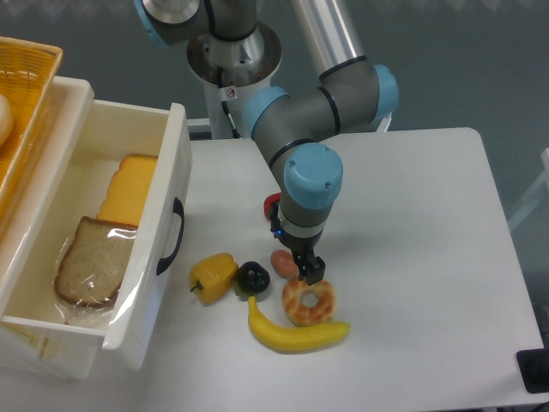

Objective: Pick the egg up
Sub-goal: 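Rotate the gripper and center it above the brown egg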

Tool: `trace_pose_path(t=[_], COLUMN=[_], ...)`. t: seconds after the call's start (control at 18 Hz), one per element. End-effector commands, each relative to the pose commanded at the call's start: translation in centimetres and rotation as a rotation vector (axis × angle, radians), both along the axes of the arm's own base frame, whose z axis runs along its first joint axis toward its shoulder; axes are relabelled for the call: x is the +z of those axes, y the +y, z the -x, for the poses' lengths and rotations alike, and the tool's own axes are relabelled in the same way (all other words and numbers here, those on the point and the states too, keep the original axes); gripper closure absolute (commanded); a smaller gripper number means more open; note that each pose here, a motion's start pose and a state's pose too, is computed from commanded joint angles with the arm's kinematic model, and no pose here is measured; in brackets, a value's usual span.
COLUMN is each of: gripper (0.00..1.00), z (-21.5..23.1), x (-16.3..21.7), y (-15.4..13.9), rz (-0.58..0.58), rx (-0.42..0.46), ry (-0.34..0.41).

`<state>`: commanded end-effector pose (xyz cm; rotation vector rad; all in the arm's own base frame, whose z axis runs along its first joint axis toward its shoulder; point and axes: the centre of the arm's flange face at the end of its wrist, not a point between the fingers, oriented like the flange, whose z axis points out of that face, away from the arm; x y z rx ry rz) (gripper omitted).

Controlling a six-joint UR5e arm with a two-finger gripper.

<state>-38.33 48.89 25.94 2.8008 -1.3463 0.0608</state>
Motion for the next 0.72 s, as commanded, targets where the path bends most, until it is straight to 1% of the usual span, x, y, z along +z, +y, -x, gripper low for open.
trace_pose_path(t=[0.06, 0.33, 0.44, 0.61, 0.72], gripper=[0.0, 0.0, 0.0, 0.0, 0.0], z=[-0.1, 0.1, 0.4, 1.1, 1.0], x=[-0.1, -1.0, -0.9, -2.4, -2.7], y=[0.1, -0.4, -0.1, 0.9, 1.3], rz=[0.001, 0.005, -0.005, -0.008, -0.044], rx=[-0.028, -0.219, -0.257, -0.31, -0.332], ry=[-0.002, -0.028, -0.025, -0.042, -0.069])
